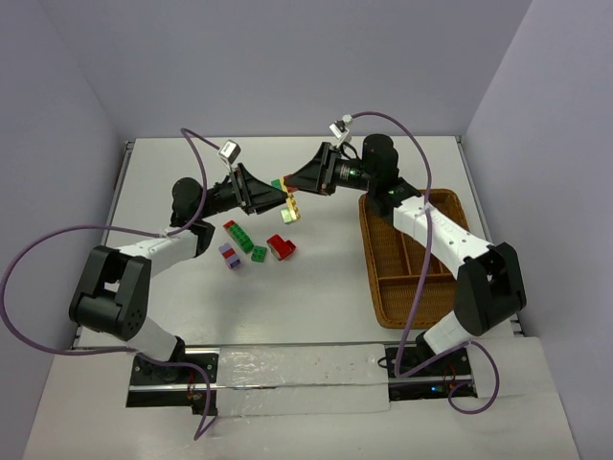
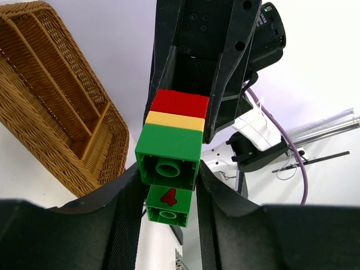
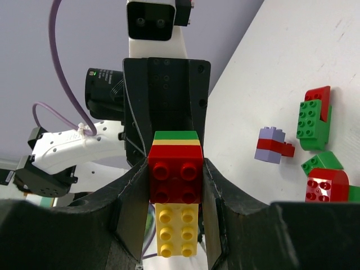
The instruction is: Sort the legos into containers by color
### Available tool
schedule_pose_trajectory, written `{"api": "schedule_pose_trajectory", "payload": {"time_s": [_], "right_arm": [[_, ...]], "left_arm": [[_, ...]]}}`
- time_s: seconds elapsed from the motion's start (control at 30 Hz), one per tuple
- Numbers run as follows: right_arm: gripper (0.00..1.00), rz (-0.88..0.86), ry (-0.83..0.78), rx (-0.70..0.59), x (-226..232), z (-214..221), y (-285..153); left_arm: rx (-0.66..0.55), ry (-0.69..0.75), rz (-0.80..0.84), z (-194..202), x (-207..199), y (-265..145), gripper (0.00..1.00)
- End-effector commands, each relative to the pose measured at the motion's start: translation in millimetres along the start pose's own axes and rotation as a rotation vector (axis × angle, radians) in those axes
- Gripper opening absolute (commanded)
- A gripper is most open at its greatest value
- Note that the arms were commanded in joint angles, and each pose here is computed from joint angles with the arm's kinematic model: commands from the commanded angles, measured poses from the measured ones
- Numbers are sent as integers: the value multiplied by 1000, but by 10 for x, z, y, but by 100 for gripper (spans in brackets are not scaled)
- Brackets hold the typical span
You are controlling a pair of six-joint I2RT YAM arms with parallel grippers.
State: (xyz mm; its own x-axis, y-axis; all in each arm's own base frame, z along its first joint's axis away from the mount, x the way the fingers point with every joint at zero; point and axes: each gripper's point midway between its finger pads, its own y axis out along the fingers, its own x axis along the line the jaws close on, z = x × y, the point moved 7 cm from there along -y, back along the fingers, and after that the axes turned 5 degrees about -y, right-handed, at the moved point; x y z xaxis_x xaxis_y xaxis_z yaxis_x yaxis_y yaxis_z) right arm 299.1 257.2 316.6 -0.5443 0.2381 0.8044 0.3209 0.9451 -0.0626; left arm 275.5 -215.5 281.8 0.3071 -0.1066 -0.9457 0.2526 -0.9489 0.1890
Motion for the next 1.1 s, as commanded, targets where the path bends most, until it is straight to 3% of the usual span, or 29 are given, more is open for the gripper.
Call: {"api": "schedule_pose_trajectory", "payload": {"time_s": [0.0,0.07,0.47,0.6,0.7,0.77,0.8,0.87,1.07], "right_arm": [[0,-19,-54,-1,93,-54,23],[0,9,-80,9,57,-61,1],[0,180,-111,-35,-177,-201,-359],[0,319,-128,-54,-267,-228,-477],[0,657,-144,-145,-478,-284,-751],[0,832,-140,-196,-594,-282,-944],[0,904,-135,-217,-652,-266,-1046],[0,1070,-82,-241,-899,-89,-1375],[1,1258,-22,-205,-1216,240,-1783]], "left_arm": [[-9,88,83,-49,-186,63,17],[-15,40,64,-79,-142,69,0],[-50,38,27,-65,-79,-123,0],[-48,49,-3,-86,-79,-114,0],[-49,38,-93,-98,26,-121,0],[-65,105,-122,-143,-8,-103,0],[-67,63,-188,-143,50,-114,0],[-75,127,-227,-261,-66,-59,0],[-78,208,-308,-395,-175,-8,0]]}}
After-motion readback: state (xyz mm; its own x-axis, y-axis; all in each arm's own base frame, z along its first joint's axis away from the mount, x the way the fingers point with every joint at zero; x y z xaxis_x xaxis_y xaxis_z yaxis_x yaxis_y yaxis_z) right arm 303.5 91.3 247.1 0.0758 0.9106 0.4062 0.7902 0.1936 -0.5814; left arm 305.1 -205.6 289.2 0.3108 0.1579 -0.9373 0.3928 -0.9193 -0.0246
